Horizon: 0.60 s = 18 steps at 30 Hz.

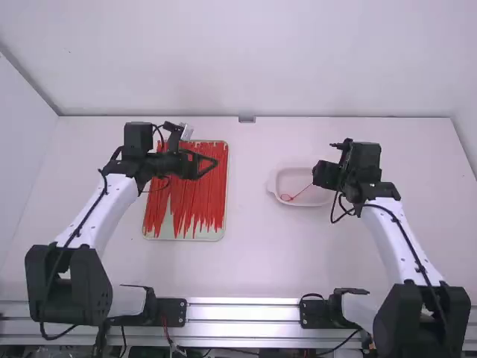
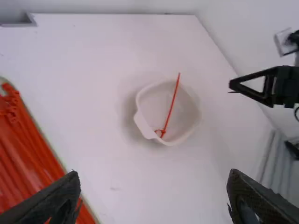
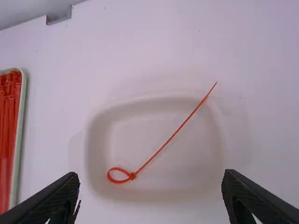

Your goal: Fasten the cable tie

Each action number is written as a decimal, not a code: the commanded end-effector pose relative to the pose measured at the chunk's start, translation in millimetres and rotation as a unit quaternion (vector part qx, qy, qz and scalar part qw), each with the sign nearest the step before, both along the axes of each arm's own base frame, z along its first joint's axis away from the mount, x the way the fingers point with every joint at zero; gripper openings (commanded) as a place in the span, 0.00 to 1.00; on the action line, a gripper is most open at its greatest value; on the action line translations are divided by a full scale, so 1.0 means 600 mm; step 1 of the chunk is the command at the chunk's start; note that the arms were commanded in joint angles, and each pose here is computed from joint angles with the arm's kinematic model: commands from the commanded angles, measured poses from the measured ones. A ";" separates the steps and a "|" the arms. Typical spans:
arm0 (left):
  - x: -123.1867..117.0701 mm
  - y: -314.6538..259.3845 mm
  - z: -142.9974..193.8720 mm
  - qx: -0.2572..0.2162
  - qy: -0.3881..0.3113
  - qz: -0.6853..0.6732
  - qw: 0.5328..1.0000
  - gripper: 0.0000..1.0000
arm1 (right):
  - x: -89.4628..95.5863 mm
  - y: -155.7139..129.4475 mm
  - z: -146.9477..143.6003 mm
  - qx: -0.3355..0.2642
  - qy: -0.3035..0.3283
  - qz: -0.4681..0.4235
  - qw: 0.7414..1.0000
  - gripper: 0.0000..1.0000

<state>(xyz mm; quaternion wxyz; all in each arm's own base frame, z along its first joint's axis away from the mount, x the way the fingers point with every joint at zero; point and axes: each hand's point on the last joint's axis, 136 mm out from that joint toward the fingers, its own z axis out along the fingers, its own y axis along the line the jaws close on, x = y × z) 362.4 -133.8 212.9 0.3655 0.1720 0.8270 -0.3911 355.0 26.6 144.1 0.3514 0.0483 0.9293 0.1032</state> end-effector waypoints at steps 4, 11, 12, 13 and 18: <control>-0.009 0.024 0.006 0.037 -0.050 0.044 0.997 0.73 | -0.015 -0.036 0.015 -0.092 -0.055 0.001 0.994 0.71; -0.020 0.054 0.012 0.073 -0.118 0.101 0.985 0.59 | -0.035 -0.040 0.032 -0.109 -0.128 0.000 0.986 0.56; -0.022 0.059 0.013 0.079 -0.129 0.112 0.982 0.57 | -0.038 -0.040 0.034 -0.109 -0.140 -0.001 0.984 0.54; -0.028 0.065 0.007 0.086 -0.129 0.122 0.980 0.54 | -0.042 -0.040 0.037 -0.109 -0.152 -0.003 0.982 0.51; -0.056 0.093 -0.025 0.117 -0.128 0.167 0.970 0.43 | -0.072 -0.040 0.023 -0.108 -0.176 -0.005 0.978 0.40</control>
